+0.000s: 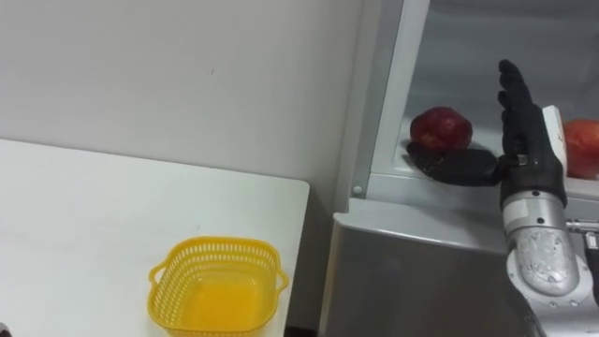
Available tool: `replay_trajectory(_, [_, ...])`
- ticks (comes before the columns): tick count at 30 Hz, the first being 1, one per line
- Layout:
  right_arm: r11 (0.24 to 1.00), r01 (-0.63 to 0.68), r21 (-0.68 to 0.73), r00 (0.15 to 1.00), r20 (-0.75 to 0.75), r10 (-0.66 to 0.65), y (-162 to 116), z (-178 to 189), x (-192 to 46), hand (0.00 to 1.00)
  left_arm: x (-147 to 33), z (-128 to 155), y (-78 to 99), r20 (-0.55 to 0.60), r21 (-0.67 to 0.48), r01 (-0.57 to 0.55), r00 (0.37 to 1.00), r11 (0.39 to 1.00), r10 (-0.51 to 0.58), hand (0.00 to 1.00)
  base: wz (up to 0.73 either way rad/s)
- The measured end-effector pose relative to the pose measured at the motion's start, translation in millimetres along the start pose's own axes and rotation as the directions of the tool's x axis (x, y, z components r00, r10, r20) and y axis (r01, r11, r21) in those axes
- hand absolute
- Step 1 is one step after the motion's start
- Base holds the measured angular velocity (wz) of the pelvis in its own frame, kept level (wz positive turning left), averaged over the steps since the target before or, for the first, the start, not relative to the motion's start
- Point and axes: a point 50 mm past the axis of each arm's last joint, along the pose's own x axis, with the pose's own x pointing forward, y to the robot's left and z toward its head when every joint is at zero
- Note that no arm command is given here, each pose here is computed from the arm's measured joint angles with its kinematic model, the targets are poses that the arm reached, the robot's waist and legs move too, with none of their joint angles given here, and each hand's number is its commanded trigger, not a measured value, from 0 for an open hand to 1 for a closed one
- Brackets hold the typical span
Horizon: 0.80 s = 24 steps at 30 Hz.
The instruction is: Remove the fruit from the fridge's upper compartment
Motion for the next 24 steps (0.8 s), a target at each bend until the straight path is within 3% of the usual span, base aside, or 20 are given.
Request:
replay_trajectory(14, [0.994,-0.107,-0.026,0.993,-0.044,0.106,0,-3,7,0.0,-0.1,-3,-2.2,-0.039,-0.012,0.014,0.999,1.0,-0.015,0.0,0.0])
replay_trajectory(15, [0.993,-0.113,-0.023,0.992,-0.05,0.112,1,-4,9,0.07,-0.2,-4,-2.2,-0.04,-0.011,0.014,0.999,1.0,-0.015,0.0,0.0])
replay_trajectory(16, [0.992,-0.127,-0.021,0.99,-0.064,0.125,1,-6,11,0.09,-0.1,-1,-1.3,-0.032,-0.009,0.012,0.999,1.0,-0.013,0.0,0.0])
replay_trajectory(17, [0.99,-0.14,-0.016,0.987,-0.078,0.138,-1,-7,13,0.21,-0.3,1,-0.8,-0.025,-0.007,0.011,1.0,1.0,-0.011,0.0,0.0])
replay_trajectory(18, [0.989,-0.148,-0.015,0.986,-0.085,0.146,-2,-8,14,0.55,-0.4,1,-0.7,-0.024,-0.007,0.01,1.0,1.0,-0.01,0.0,0.0])
replay_trajectory(21, [0.983,-0.183,-0.01,0.977,-0.114,0.18,-5,-14,14,0.91,-0.4,2,-0.4,-0.022,-0.006,0.009,1.0,1.0,-0.009,0.0,0.0])
replay_trajectory(22, [0.981,-0.193,-0.016,0.974,-0.123,0.19,-5,-15,15,1.0,-0.3,2,-0.6,-0.022,-0.005,0.01,1.0,1.0,-0.01,0.0,0.0])
replay_trajectory(24, [0.973,-0.228,-0.038,0.966,-0.134,0.221,-3,-16,18,1.0,-0.2,2,-1.4,-0.025,0.014,0.013,1.0,1.0,-0.013,0.0,0.0])
